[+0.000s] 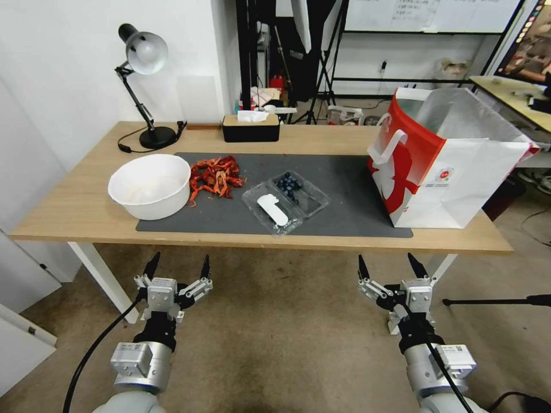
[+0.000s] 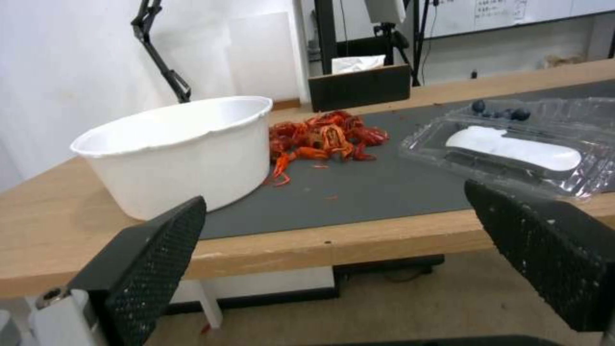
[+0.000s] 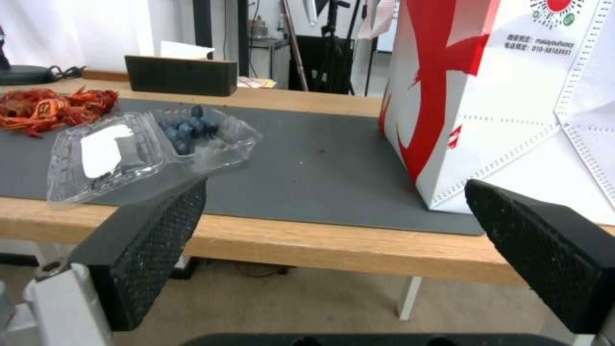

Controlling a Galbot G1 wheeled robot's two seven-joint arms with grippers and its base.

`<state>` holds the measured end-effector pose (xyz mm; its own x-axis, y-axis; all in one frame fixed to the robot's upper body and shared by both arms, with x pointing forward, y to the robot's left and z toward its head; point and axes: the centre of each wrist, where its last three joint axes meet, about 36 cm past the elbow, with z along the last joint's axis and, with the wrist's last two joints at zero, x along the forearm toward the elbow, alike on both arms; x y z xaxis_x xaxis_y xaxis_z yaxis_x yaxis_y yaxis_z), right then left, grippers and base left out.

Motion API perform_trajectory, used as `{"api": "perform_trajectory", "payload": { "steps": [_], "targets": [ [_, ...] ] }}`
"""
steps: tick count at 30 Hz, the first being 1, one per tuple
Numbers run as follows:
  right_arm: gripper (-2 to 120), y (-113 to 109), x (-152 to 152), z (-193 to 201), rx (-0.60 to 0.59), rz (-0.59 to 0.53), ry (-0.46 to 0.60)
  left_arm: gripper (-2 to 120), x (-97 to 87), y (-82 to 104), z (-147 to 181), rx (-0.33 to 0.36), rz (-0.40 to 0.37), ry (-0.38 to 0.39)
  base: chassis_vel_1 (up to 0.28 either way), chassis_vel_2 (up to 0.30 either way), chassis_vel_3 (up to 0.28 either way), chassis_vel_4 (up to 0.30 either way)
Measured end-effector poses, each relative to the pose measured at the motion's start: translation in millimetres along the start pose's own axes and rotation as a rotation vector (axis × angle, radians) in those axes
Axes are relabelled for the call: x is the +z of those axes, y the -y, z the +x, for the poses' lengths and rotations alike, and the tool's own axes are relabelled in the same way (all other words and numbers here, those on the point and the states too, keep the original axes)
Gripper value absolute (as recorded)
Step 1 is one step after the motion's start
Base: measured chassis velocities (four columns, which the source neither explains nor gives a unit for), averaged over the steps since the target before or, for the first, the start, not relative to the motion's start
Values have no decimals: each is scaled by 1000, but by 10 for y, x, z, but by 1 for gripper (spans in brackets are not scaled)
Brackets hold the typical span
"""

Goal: Close the takeout container lid, then place the container into the takeout bag.

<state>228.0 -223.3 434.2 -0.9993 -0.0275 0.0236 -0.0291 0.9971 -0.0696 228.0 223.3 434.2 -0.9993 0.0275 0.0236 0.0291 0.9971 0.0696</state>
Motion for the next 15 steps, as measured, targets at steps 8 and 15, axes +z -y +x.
{"api": "perform_trajectory", "payload": {
  "steps": [8, 15],
  "targets": [
    [100, 0, 0, 0, 0, 0, 0, 100, 0, 0, 0, 0, 0, 0, 0, 0, 0, 0],
    [100, 0, 0, 0, 0, 0, 0, 100, 0, 0, 0, 0, 0, 0, 0, 0, 0, 0]
  ]
}}
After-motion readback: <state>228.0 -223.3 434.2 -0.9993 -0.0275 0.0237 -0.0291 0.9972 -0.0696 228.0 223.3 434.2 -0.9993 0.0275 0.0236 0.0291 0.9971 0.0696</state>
